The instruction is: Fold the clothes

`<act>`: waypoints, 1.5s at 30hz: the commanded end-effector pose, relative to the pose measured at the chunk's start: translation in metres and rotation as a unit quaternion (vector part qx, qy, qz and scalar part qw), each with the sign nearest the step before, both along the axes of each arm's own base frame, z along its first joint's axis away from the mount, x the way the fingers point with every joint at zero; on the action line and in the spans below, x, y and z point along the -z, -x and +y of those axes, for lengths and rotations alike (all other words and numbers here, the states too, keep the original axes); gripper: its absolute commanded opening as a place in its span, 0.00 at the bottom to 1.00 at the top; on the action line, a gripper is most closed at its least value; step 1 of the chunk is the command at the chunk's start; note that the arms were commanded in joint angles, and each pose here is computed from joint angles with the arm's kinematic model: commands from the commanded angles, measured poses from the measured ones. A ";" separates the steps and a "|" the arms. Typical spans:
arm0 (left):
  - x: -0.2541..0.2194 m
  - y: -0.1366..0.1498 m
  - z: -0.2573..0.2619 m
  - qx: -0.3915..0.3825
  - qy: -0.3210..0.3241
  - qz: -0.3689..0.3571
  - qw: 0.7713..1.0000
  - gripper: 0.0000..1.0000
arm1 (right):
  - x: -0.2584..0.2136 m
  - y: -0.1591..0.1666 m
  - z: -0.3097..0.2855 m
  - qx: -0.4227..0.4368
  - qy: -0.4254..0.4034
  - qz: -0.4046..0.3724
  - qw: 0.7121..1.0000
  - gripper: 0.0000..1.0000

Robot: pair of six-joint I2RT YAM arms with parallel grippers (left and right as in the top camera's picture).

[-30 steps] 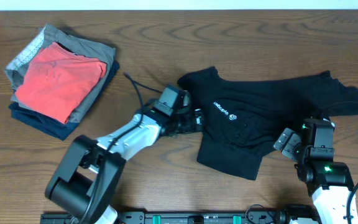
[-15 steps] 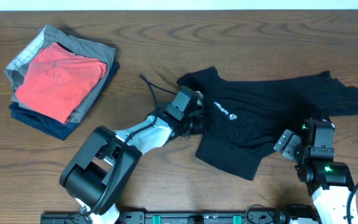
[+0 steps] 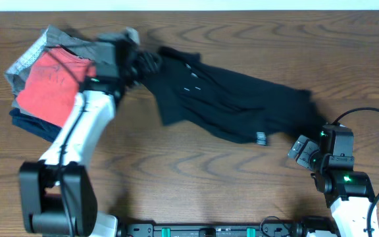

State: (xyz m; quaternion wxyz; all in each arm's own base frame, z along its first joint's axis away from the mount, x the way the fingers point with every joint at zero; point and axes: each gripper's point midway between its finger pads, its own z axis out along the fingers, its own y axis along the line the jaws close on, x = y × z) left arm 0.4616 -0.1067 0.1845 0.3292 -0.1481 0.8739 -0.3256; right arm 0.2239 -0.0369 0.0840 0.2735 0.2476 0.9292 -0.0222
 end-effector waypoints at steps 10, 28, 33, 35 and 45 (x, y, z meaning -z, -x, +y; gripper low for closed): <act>0.079 0.155 -0.045 0.115 -0.029 0.319 0.940 0.98 | -0.008 -0.005 -0.003 0.001 0.004 -0.012 1.000 0.99; 0.113 0.170 -0.164 0.141 -0.005 0.226 0.964 0.82 | 0.000 -0.004 -0.003 0.001 0.003 0.007 1.000 0.99; 0.098 0.170 -0.205 0.210 0.002 0.146 0.967 0.82 | 0.000 -0.004 -0.003 0.001 0.003 0.007 1.000 0.99; 0.104 0.176 -0.214 0.239 -0.015 0.138 0.961 0.82 | 0.000 -0.004 -0.003 0.001 0.003 0.007 1.000 0.99; 0.146 0.166 -0.217 0.313 -0.164 0.119 0.928 0.98 | 0.001 -0.004 -0.003 0.000 0.001 0.007 1.000 0.99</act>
